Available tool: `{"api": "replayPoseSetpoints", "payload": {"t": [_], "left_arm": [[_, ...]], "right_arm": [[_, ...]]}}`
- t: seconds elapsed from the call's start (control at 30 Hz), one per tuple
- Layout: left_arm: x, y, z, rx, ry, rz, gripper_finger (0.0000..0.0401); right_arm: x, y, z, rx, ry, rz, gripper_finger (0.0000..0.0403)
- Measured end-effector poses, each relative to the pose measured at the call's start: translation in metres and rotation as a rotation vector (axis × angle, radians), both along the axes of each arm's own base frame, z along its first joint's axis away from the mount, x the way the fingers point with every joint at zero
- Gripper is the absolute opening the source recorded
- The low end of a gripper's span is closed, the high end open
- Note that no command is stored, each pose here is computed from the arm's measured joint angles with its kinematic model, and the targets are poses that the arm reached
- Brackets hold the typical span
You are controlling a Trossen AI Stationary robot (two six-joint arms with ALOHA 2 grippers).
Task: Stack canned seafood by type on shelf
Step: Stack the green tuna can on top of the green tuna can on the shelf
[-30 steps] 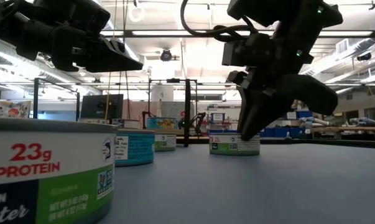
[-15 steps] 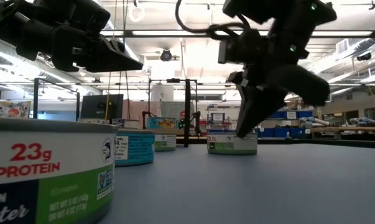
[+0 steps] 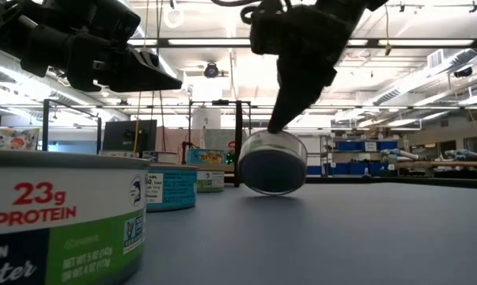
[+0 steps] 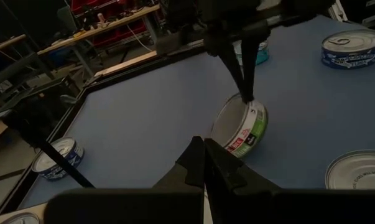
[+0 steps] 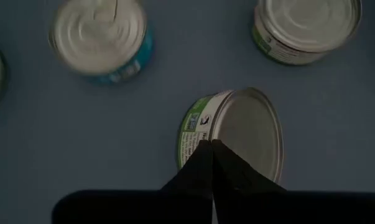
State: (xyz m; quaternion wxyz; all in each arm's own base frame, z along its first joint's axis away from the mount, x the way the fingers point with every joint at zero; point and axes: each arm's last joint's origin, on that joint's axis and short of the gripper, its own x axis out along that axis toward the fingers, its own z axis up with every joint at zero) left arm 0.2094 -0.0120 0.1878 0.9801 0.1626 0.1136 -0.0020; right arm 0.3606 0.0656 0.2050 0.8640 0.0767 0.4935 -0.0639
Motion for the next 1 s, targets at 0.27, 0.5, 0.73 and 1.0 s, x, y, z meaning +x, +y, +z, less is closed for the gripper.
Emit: {"api": "replayPoseSetpoints", "payload": {"t": [0.27,0.5,0.73,1.0], "left_arm": [[0.0,-0.002,0.0,-0.015,0.003,-0.068,0.0005],[0.0,-0.003,0.0,-0.019,0.006,-0.09,0.002],[0.0,-0.003,-0.001,-0.019,0.009,-0.09,0.0021],[0.0,-0.003,-0.002,-0.019,0.024,-0.089,0.0021]], "right_arm": [[0.005,-0.029,0.002,0.247,0.011,-0.167,0.0002],[0.015,-0.043,0.008,0.467,-0.054,-0.126,0.0001],[0.016,-0.045,0.007,0.546,-0.04,-0.123,0.0001],[0.022,-0.047,-0.004,0.628,-0.016,-0.121,0.0]]}}
